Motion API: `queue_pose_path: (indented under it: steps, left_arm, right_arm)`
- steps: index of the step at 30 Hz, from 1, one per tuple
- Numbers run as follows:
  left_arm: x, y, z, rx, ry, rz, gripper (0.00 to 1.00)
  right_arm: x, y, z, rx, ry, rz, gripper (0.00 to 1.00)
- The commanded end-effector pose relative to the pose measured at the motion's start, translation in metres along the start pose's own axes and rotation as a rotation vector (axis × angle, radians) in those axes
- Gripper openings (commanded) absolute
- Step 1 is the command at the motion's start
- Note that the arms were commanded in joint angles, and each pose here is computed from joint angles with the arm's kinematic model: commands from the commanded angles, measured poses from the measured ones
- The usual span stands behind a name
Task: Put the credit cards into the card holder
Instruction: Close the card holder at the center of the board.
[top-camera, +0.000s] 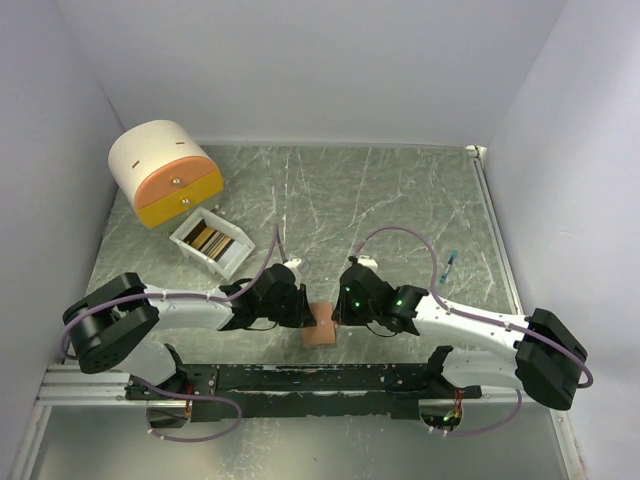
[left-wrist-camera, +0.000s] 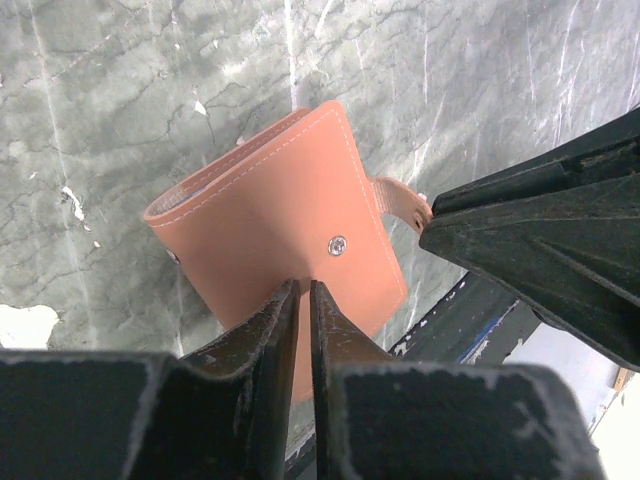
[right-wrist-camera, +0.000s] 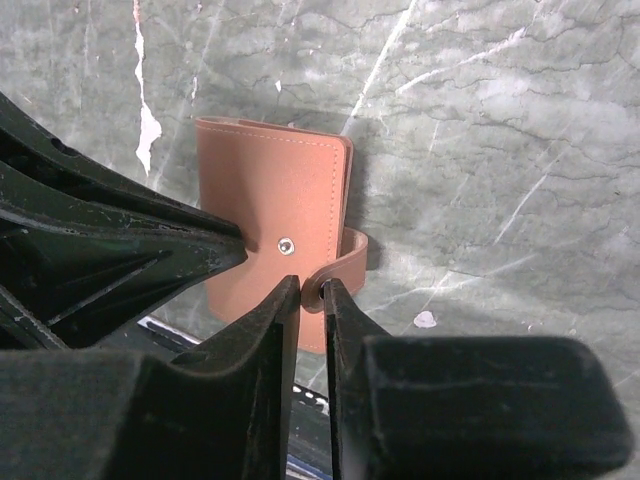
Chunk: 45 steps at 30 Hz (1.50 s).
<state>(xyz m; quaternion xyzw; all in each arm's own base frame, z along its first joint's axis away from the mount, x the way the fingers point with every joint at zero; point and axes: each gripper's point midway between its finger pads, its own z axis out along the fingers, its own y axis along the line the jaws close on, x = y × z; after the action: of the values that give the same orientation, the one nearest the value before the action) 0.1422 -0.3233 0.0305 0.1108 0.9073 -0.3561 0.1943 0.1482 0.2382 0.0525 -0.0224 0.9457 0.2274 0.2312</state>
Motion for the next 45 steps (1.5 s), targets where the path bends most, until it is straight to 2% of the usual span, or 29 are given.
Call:
queue_pose_path:
  steps: [1,7,17,45]
  left_arm:
    - [0.013,0.010,-0.004,-0.037,0.030,0.005,0.22]
    - [0.015,0.011,-0.004,-0.033,0.032,0.000,0.22]
    - [0.015,0.009,-0.004,-0.022,0.027,-0.007,0.22]
    - [0.016,0.007,-0.001,-0.012,0.038,-0.009,0.22]
  right_arm:
    - [-0.002,-0.001,0.000,0.023,-0.003,-0.005,0.15]
    - [-0.003,0.001,-0.001,0.005,-0.013,-0.005,0.00]
    - [-0.005,0.020,0.002,-0.123,-0.047,0.006,0.00]
    - [0.012,0.021,0.022,-0.139,0.029,0.001,0.00]
